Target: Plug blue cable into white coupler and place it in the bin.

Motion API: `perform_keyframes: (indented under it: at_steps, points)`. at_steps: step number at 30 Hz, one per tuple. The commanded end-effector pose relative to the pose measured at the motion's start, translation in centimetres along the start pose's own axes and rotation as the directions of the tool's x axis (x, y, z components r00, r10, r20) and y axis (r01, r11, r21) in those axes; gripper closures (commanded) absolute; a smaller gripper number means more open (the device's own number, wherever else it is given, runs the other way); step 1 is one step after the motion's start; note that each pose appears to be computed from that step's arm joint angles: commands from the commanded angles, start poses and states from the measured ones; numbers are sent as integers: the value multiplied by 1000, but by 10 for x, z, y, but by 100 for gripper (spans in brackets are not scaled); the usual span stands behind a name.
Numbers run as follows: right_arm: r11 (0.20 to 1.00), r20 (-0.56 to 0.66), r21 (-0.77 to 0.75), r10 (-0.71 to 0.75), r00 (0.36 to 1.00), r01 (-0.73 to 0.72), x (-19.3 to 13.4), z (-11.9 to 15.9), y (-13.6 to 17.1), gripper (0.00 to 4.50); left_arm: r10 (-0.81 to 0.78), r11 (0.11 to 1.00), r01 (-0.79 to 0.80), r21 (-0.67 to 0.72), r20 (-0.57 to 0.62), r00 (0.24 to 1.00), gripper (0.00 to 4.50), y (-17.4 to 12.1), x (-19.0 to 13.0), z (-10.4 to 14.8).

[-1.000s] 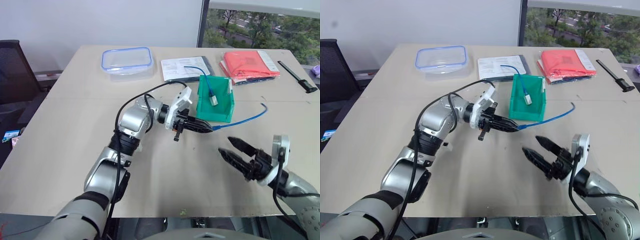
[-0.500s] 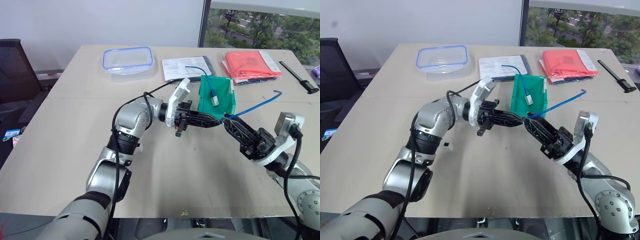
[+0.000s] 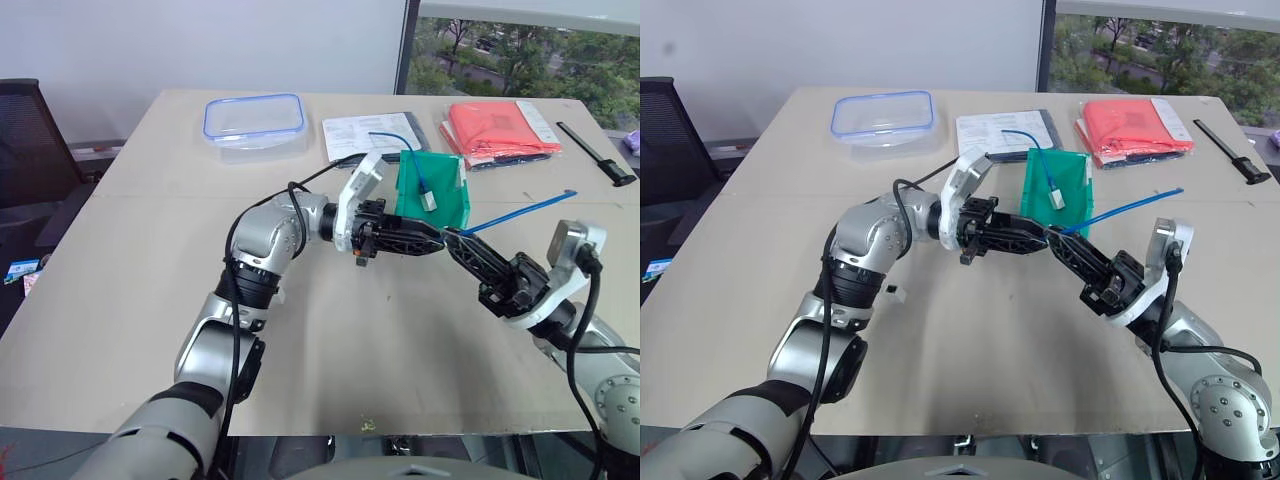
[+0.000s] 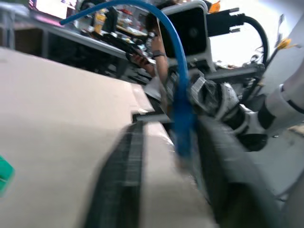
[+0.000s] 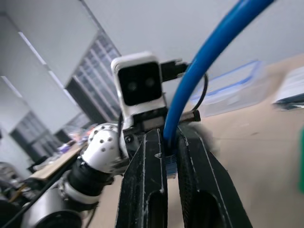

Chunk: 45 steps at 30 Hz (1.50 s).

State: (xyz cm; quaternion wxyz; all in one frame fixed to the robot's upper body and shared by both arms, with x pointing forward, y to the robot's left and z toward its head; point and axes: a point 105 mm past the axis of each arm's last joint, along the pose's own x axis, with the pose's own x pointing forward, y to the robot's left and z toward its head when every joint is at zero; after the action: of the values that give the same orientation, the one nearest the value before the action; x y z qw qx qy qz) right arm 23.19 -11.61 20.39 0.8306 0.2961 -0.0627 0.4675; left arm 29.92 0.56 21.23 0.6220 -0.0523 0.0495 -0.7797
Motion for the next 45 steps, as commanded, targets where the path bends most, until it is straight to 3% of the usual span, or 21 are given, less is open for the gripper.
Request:
perform_keyframes:
  at_steps: [1,4,7,9,11,14,19,26,30,36,44,45]
  points:
    - [1000,39,-13,16,999,-16,-2,12,0,450,23,987,-31,159,50,998,121,-20,-15,36]
    - [1000,50,-20,-11,999,12,-6,17,-10,450,126,957,-149,247,107,986,121,-40,-37,62]
    - [999,53,-25,-31,998,32,-10,19,-17,450,320,904,-331,269,88,943,121,-43,-55,56]
    - [997,81,-51,-60,995,65,-12,23,-26,450,559,768,-567,299,121,821,121,-27,-82,35]
    - [996,82,-49,-73,994,77,-14,23,-31,450,714,599,-696,395,130,688,121,-28,-105,7]
    - [996,71,-42,-74,995,77,-14,22,-36,450,801,462,-768,443,164,576,121,-53,-107,-24]
    - [997,48,-36,-68,997,70,-12,19,-42,450,908,216,-832,511,209,364,121,-90,-116,-54]
    - [997,29,-43,-69,997,71,-11,21,-45,450,989,-29,-939,341,147,22,121,-108,-141,-115]
    - [996,25,-51,-77,997,78,-12,22,-44,450,993,-68,-956,284,111,-38,121,-104,-145,-134]
    - [992,38,-76,-97,995,100,-13,26,-43,450,998,-23,-969,245,68,-7,121,-86,-142,-158]
    - [989,40,-93,-115,993,118,-14,25,-41,450,996,-43,-975,217,83,-25,121,-68,-150,-175]
    - [988,40,-94,-116,992,119,-14,25,-40,450,996,-38,-975,218,89,-19,158,-67,-151,-175]
